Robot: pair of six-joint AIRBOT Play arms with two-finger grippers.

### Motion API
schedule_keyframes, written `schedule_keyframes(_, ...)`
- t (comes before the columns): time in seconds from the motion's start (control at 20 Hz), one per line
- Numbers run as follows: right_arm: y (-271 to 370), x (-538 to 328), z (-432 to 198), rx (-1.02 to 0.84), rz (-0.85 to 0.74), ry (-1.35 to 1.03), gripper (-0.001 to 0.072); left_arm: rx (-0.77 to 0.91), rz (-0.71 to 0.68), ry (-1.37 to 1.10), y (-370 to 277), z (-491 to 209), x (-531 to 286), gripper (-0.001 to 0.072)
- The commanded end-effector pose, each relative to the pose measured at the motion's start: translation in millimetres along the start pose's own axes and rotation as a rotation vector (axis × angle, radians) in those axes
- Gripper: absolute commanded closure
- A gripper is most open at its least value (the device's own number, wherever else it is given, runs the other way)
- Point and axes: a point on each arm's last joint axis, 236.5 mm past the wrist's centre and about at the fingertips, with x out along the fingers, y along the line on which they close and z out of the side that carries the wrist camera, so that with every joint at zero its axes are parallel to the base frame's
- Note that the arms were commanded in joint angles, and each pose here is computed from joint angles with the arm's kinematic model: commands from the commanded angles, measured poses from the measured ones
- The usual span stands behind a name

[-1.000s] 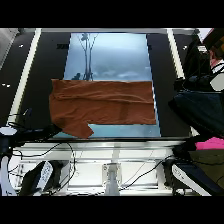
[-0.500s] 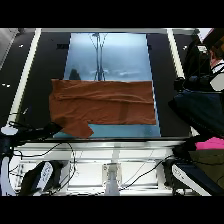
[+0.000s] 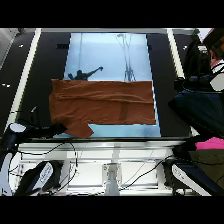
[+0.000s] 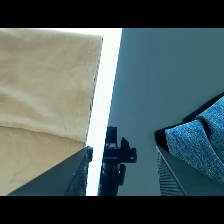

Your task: Fold the clothes and pants, and hang the long-sleeved shirts on hangers.

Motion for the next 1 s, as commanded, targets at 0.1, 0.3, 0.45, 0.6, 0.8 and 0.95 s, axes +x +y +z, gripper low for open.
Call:
schedule_keyframes(0.1, 2.9, -0.2, 2.1, 0.010, 0.013, -0.009, 0.0265, 0.008, 0.002, 0.028, 7.1, -0.7, 14.8, 0.0177)
schedule_keyframes(0.3, 3.1, -0.2, 2.4, 0.013, 0.014, -0.010, 0.0265, 0.053, -0.118, -0.020, -19.8, 11.2, 16.1, 0.0292)
schedule_keyframes(0.45, 3.2, -0.2, 2.3, 0.014, 0.014, -0.010, 0.0265, 0.152, -0.204, 0.051, -38.8, -7.8, 12.1, 0.0301)
schedule_keyframes(0.6, 4.4, -0.2, 2.6, 0.020, 0.020, -0.011, 0.0265, 0.262, -0.286, 0.124, -53.9, -29.6, 5.9, 0.0302)
schedule_keyframes(0.8, 4.8, -0.2, 2.6, 0.021, 0.021, -0.011, 0.0265, 0.265, -0.305, 0.142, -57.7, -33.6, 3.4, 0.0438)
schedule_keyframes(0.95, 5.0, -0.2, 2.5, 0.021, 0.022, -0.011, 0.0265, 0.280, -0.315, 0.141, -61.3, -29.3, -1.8, 0.0506)
